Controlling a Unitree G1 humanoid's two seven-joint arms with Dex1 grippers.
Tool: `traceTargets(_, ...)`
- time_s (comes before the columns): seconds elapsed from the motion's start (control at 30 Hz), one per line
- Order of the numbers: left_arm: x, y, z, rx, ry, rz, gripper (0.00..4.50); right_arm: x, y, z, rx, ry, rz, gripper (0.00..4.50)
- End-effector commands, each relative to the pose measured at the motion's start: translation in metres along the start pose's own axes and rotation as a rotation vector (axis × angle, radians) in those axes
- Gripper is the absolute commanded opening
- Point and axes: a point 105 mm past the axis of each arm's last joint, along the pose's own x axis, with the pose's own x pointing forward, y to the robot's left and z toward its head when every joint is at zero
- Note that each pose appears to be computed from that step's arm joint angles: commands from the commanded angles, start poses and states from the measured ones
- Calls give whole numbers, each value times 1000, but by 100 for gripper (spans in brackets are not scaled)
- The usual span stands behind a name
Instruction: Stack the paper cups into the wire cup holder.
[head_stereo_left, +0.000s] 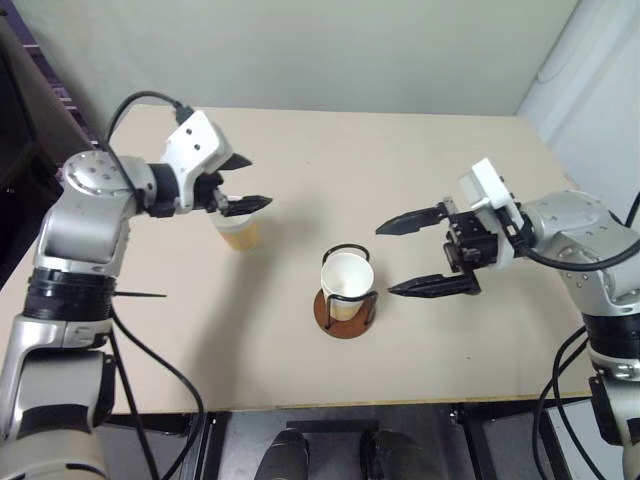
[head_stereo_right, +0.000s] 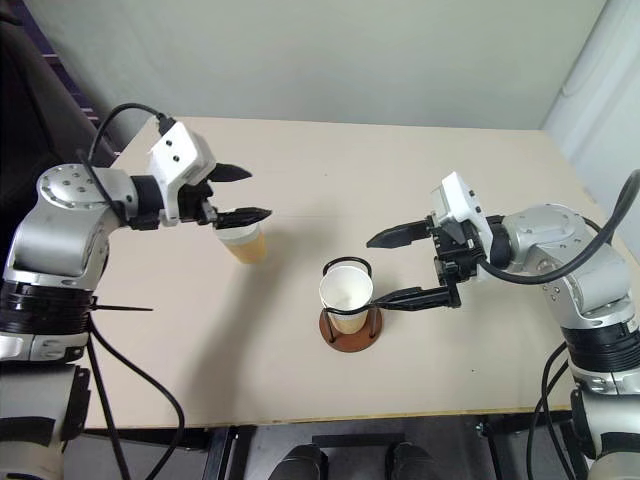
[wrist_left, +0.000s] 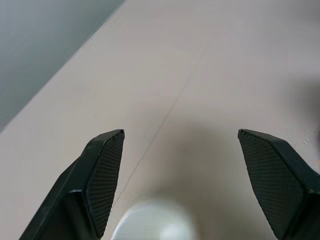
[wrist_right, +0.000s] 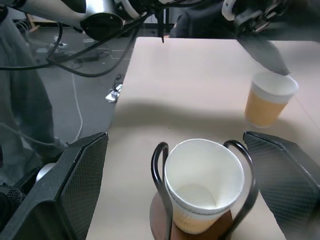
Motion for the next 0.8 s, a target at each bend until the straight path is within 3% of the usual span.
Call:
traceTargets(0.03, -2, 2, -28, 76, 127, 5, 388, -3, 0, 8, -45, -1, -9, 450)
traceTargets(0.43, 27, 2, -47, 61, 171, -3, 388, -8, 4, 4, -26, 11, -54, 450)
traceTargets(0.53, 38, 2, -49, 55, 171, 1, 327, -9, 4, 4, -25, 13, -68, 450)
traceTargets(0.7, 38, 11, -52, 76, 180, 23, 145, -12, 4, 2, -17, 22, -89, 450)
traceTargets(0.8, 34, 16, -37, 85, 113, 20, 33, -12, 4, 5, -14, 5, -93, 450)
